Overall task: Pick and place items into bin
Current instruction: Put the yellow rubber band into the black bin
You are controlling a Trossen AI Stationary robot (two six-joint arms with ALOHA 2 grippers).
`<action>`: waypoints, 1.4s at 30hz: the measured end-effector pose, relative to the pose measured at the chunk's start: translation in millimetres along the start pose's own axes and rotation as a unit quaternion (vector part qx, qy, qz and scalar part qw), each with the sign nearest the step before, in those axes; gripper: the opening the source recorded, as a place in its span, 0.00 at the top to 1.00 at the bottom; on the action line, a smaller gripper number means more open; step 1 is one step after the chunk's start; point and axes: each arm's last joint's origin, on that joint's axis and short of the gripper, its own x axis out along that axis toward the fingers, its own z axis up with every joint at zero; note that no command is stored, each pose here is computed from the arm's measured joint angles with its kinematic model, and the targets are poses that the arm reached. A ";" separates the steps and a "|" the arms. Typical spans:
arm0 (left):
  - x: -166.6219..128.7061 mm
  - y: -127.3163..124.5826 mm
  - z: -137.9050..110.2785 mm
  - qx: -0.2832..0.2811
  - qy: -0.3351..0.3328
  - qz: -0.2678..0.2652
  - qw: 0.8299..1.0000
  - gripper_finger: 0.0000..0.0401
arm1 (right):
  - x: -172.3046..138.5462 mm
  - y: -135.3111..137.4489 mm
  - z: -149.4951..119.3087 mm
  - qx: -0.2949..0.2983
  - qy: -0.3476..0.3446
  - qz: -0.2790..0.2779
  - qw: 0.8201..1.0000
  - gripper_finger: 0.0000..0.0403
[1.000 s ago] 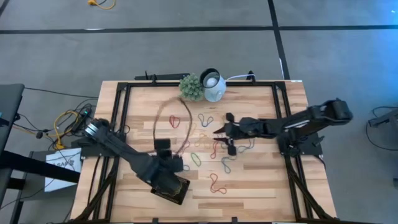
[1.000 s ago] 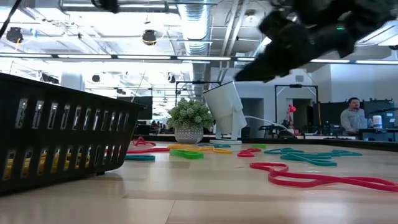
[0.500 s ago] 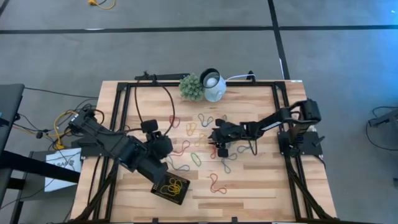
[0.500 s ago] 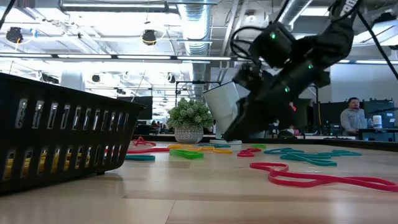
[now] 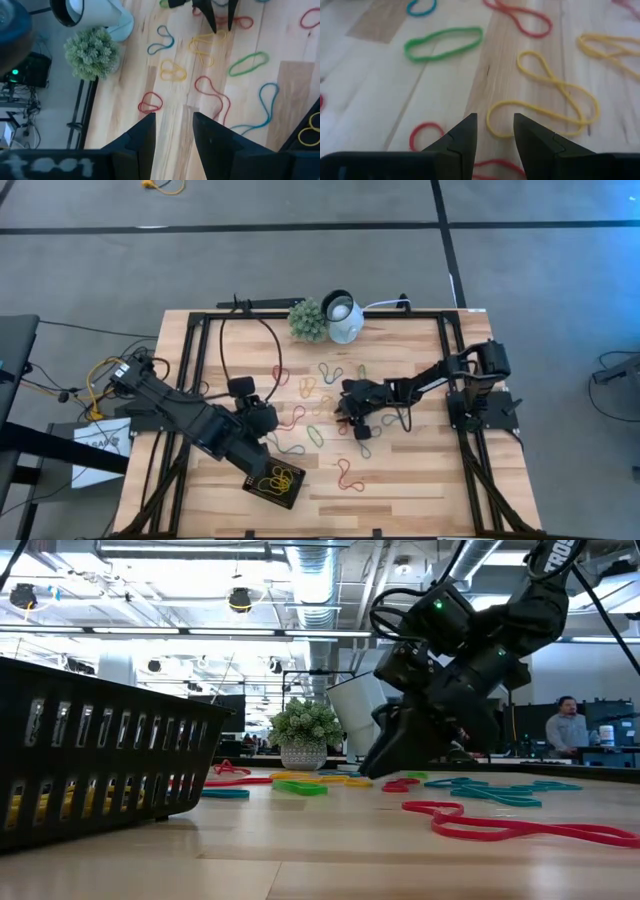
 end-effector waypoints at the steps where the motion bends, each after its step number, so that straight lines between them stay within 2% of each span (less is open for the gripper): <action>1: 1.3 -0.8 -0.9 0.001 0.003 0.000 1.000 0.70 | 0.0 -0.2 0.9 -0.001 -0.004 -0.001 1.000 0.70; 5: 4.4 -2.9 -3.2 0.002 0.014 -0.003 1.000 0.70 | 0.0 0.9 -1.2 -0.019 0.006 0.005 1.000 0.70; 10: 4.4 -3.0 -3.1 -0.006 0.014 -0.003 1.000 0.70 | -0.1 3.1 0.6 -0.023 -0.011 0.046 0.999 0.70; 15: 4.3 -2.9 -3.1 -0.007 0.014 -0.003 1.000 0.70 | -0.3 -0.1 0.1 -0.035 -0.007 0.023 0.999 0.70; 21: 4.4 -3.0 -3.1 -0.007 0.014 -0.003 1.000 0.70 | -0.3 -1.6 -0.6 -0.035 -0.006 0.021 0.999 0.70; 28: 4.4 -3.0 -3.1 -0.007 0.014 -0.003 1.000 0.70 | 24.7 -2.9 -16.8 -0.031 -0.024 0.030 0.999 0.70; 33: 4.3 -2.9 -3.2 -0.016 0.014 -0.004 1.000 0.70 | 28.3 -12.5 -21.1 -0.009 -0.031 0.018 0.999 0.70; 38: 4.3 -3.2 -3.4 -0.016 0.018 -0.008 1.000 0.70 | 21.0 -20.1 -21.6 0.005 -0.001 0.011 1.000 0.76; 42: 4.3 -3.2 -3.4 -0.016 0.018 -0.009 1.000 0.70 | 17.8 -19.0 -21.4 -0.011 0.014 0.009 1.000 0.85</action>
